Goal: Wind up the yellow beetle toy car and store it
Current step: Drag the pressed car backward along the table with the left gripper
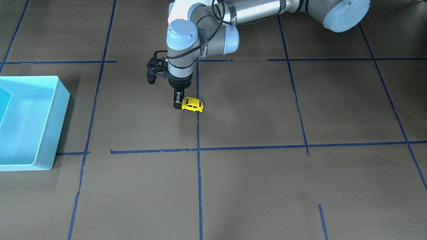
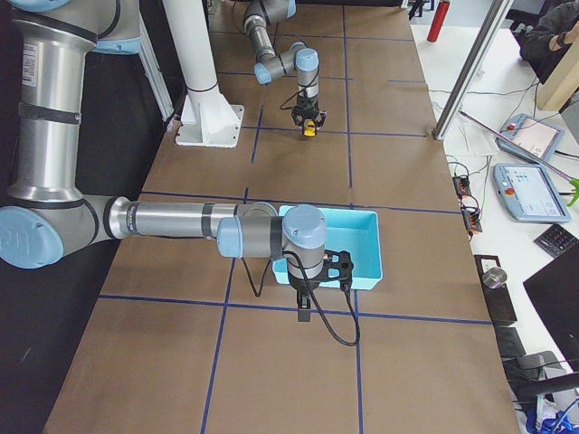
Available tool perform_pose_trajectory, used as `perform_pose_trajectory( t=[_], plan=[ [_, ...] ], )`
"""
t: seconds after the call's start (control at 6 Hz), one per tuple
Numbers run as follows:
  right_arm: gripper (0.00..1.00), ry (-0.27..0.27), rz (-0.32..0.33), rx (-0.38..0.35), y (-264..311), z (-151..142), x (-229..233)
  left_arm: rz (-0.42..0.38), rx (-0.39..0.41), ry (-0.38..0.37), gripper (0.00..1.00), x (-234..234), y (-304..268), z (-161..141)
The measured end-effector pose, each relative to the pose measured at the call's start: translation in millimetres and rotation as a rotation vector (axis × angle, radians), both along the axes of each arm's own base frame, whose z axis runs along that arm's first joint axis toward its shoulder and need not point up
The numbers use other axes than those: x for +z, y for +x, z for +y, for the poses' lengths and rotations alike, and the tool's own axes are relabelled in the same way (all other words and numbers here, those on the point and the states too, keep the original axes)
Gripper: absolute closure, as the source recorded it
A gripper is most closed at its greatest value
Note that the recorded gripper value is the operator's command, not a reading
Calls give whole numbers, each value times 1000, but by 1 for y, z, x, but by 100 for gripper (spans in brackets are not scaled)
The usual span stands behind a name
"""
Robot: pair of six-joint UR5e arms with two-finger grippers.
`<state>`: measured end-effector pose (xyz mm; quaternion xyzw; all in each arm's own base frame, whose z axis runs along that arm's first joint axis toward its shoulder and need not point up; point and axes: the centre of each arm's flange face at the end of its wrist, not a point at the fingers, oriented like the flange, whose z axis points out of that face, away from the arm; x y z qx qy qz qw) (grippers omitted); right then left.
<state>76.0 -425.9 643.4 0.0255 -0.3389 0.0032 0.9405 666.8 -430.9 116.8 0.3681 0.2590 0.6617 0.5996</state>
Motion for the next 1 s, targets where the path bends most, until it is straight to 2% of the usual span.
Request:
perform_pose_trajectory(
  t=[0.33,1.0],
  plan=[
    [0,1,0,0,0,0,0,-7,19,17,92,4,1,0],
    [0,0,0,0,0,0,0,-23,4,-33,91,17,3,-6]
  ],
)
